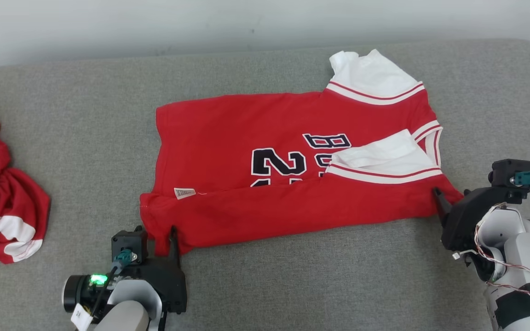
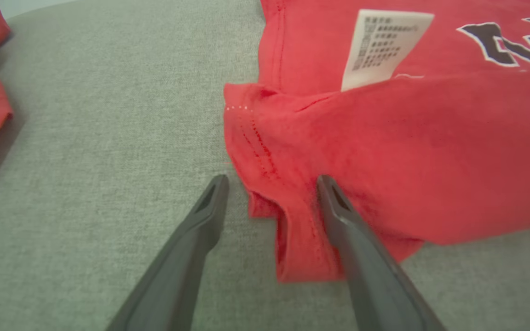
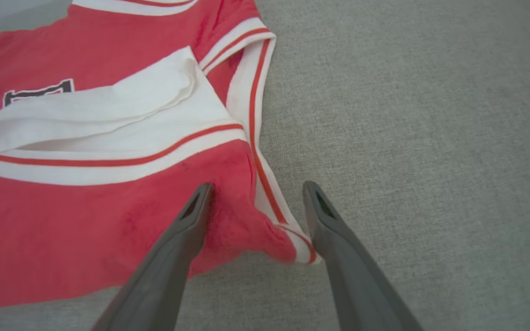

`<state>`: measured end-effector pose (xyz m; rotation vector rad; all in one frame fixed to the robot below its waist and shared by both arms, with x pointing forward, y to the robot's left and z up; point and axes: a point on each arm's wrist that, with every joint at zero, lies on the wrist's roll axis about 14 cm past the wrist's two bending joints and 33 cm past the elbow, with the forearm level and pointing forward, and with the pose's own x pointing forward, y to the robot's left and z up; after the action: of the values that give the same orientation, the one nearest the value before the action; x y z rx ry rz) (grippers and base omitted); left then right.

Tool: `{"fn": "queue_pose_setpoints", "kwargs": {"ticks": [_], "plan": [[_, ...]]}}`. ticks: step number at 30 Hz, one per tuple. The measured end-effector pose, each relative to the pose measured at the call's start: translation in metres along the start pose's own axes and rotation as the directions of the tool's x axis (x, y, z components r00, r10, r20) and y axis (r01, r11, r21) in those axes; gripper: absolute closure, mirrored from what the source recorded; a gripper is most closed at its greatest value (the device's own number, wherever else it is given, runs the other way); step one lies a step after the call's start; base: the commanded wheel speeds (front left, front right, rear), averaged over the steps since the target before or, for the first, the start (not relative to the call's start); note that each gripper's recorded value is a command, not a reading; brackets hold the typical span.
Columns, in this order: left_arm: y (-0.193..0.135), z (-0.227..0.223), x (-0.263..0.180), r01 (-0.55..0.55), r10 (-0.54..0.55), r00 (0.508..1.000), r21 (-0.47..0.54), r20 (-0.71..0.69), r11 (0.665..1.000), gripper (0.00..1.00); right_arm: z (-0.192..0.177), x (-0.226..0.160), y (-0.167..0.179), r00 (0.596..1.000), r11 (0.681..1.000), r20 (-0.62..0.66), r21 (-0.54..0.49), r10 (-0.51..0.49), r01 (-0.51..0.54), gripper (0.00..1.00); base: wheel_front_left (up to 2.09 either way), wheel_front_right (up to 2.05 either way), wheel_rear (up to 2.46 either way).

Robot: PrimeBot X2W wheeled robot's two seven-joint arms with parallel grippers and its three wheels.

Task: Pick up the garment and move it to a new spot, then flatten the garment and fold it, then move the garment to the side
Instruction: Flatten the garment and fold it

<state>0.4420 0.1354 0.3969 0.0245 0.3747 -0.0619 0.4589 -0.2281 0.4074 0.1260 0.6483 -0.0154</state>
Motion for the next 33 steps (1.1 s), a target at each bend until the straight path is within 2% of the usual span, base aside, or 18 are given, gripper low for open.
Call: {"fn": "queue_pose_setpoints", "kwargs": {"ticks": [5, 11, 12, 13, 22, 33], "plan": [[-0.002, -0.004, 0.003, 0.011, -0.01, 1.0, 0.009, -0.017, 1.0, 0.0, -0.016, 0.007, -0.006, 0.994, 0.998, -0.101, -0.045, -0.041, 0.036, 0.0, 0.0, 0.0, 0.0], [-0.006, -0.012, 0.003, 0.037, -0.036, 0.997, 0.009, -0.071, 0.999, 0.0, -0.028, 0.007, 0.002, 0.981, 0.998, -0.19, -0.053, -0.031, 0.021, 0.0, 0.0, 0.0, 0.0], [-0.008, -0.014, 0.002, 0.044, -0.043, 0.996, 0.005, -0.084, 0.999, 0.52, -0.029, 0.006, 0.002, 0.981, 0.998, -0.192, -0.053, -0.029, 0.019, 0.63, 0.0, 0.0, 0.0], [-0.008, -0.015, 0.002, 0.047, -0.047, 0.994, 0.002, -0.096, 0.999, 1.0, -0.028, 0.005, 0.003, 0.982, 0.999, -0.185, -0.049, -0.026, 0.017, 1.0, 0.0, 0.0, 0.0], [-0.023, -0.018, -0.012, 0.102, -0.103, 0.987, -0.02, -0.121, 0.995, 1.0, -0.012, -0.016, 0.005, 1.0, 0.999, -0.028, 0.039, 0.005, -0.004, 1.0, 0.0, 0.0, 0.0], [-0.019, -0.027, -0.054, 0.115, -0.116, 0.985, -0.012, -0.129, 0.993, 1.0, -0.032, -0.068, 0.001, 0.999, 0.994, 0.049, 0.108, 0.009, -0.015, 1.0, 0.0, 0.0, 0.0]]}}
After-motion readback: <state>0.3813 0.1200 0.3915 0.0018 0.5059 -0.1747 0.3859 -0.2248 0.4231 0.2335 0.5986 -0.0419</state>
